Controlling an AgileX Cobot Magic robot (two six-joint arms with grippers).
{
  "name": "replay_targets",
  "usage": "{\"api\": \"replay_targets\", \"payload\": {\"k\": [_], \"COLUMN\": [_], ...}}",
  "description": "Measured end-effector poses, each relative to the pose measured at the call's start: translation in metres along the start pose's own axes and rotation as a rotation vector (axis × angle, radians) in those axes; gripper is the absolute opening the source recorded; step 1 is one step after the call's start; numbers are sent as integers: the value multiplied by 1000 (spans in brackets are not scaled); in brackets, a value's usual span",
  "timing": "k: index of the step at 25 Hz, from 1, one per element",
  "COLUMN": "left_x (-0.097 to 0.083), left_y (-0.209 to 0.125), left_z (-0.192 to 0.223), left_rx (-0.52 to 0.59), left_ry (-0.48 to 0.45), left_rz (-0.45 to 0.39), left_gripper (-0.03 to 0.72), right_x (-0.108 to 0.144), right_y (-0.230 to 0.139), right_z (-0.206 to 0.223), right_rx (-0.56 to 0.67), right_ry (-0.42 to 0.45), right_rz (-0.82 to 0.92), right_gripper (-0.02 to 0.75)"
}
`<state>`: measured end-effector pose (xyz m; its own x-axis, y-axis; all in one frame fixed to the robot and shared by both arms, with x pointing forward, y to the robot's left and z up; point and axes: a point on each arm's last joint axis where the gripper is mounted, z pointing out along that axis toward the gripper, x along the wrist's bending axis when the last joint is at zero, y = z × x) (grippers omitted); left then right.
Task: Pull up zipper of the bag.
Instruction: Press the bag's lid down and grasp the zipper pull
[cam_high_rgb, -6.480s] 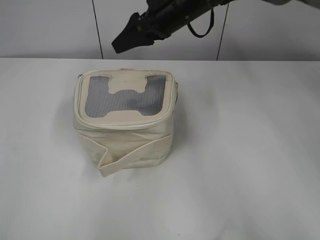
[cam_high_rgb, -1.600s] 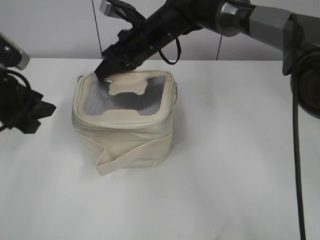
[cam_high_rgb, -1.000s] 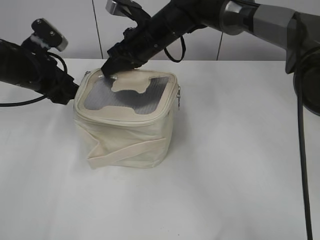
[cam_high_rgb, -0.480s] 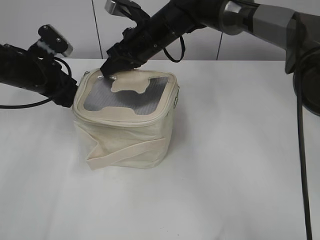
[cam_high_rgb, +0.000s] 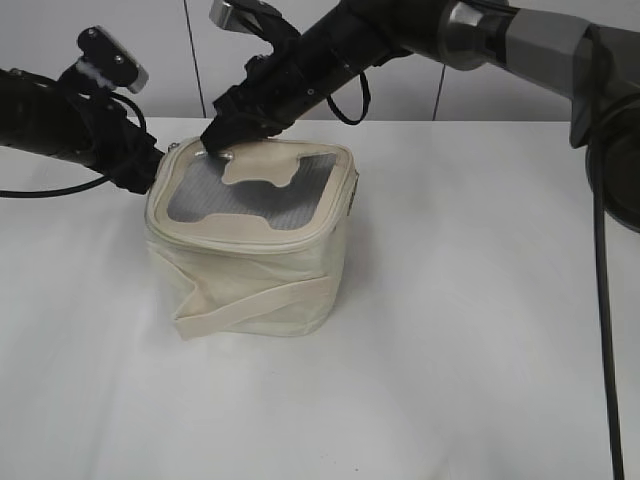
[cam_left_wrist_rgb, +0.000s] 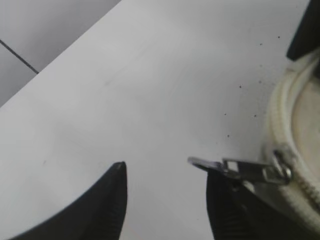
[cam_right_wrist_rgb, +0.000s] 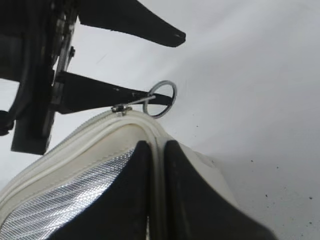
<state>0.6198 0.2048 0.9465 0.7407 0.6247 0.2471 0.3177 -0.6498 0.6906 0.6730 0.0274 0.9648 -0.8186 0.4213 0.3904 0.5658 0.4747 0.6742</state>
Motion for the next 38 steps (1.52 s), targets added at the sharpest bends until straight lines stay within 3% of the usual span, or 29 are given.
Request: {"api": "replay_targets", "payload": {"k": [7, 13, 16, 18, 27, 33, 38], "left_x": [-3, 1, -2, -4, -5, 1, -5], "left_y": [-4, 0, -4, -5, -2, -1, -5], "left_z": [0, 2, 2, 2, 2, 2, 2], "left_rx": [39, -7, 35, 43, 13, 7, 40], "left_ry": [-37, 17, -21, -47, -49, 15, -56], "left_rz": [130, -46, 105, 147, 77, 2, 150], "left_gripper": [389, 389, 389, 389, 388, 377, 372], "right_x": [0, 0, 0, 0, 0, 0, 0], "right_y": [0, 0, 0, 0, 0, 0, 0], "right_z": [0, 0, 0, 0, 0, 0, 0], "right_rx": [0, 0, 0, 0, 0, 0, 0], "right_ry": [0, 0, 0, 0, 0, 0, 0], "right_rz": [0, 0, 0, 0, 0, 0, 0], "right_gripper": [57, 57, 57, 57, 57, 57, 57]}}
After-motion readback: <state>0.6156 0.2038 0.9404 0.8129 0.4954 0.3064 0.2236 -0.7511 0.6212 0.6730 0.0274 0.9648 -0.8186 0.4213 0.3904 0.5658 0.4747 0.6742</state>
